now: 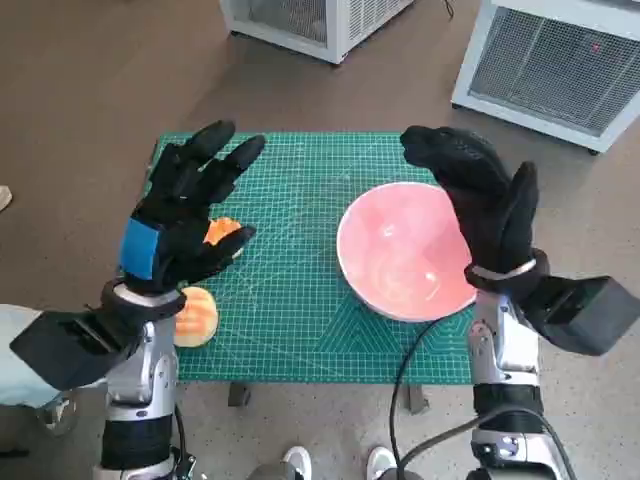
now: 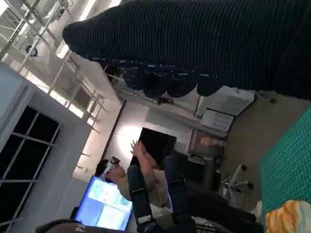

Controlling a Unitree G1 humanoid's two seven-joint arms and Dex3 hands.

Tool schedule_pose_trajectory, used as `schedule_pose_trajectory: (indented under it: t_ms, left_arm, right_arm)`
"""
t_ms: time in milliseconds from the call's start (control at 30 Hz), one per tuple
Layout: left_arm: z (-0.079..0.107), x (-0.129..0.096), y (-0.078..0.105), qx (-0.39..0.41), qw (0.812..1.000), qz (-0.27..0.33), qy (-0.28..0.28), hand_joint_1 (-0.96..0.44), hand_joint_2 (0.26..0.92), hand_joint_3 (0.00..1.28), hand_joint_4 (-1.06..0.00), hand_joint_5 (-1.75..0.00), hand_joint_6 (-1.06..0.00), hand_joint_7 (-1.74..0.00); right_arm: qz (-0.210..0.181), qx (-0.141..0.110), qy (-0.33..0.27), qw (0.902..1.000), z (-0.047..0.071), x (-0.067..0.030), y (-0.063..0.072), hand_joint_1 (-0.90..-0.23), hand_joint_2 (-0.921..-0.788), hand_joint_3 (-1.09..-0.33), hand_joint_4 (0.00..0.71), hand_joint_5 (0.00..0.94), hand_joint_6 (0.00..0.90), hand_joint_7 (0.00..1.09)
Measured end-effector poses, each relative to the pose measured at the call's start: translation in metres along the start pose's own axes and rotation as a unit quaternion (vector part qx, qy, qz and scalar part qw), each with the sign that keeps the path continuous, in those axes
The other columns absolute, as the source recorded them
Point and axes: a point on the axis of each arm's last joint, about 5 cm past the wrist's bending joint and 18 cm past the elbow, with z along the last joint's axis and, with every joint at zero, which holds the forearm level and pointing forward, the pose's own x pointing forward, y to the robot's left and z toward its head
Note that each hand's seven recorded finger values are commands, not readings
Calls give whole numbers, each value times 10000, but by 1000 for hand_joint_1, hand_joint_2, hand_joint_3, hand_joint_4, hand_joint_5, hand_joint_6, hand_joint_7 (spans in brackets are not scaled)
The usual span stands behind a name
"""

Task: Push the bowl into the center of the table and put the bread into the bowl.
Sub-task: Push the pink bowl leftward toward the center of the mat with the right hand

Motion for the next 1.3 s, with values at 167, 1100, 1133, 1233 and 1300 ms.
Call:
schedule_pose_trajectory:
  t_ms: [167, 1100, 1133, 1233, 1300]
  left_arm:
    - [-2, -1, 0, 0, 10000, 2, 3, -328, 921, 243, -413, -137, -208, -491]
    - [0, -2, 1, 7, 10000, 19, -12, -340, 921, 224, -421, -126, -207, -492]
    - [0, -2, 2, 7, 10000, 20, -13, -341, 921, 222, -421, -125, -207, -492]
    - [0, -2, 2, 7, 10000, 22, -13, -342, 921, 219, -421, -123, -206, -493]
    - [0, -2, 2, 7, 10000, 23, -14, -342, 921, 218, -421, -122, -205, -493]
  right_arm:
    - [-2, -11, -12, 10000, 0, -1, 0, -716, -921, -711, 168, 2, -1, 612]
    - [-26, -86, -68, 9999, 1, -12, -6, -708, -921, -708, 165, 0, -1, 609]
    - [-34, -91, -68, 9999, 1, -15, -9, -708, -921, -708, 164, 0, -1, 607]
    - [-72, -119, -56, 9999, -3, -31, -27, -709, -921, -702, 164, 1, -1, 604]
    - [-109, -151, -39, 9998, -6, -48, -47, -710, -921, -699, 164, 1, -1, 603]
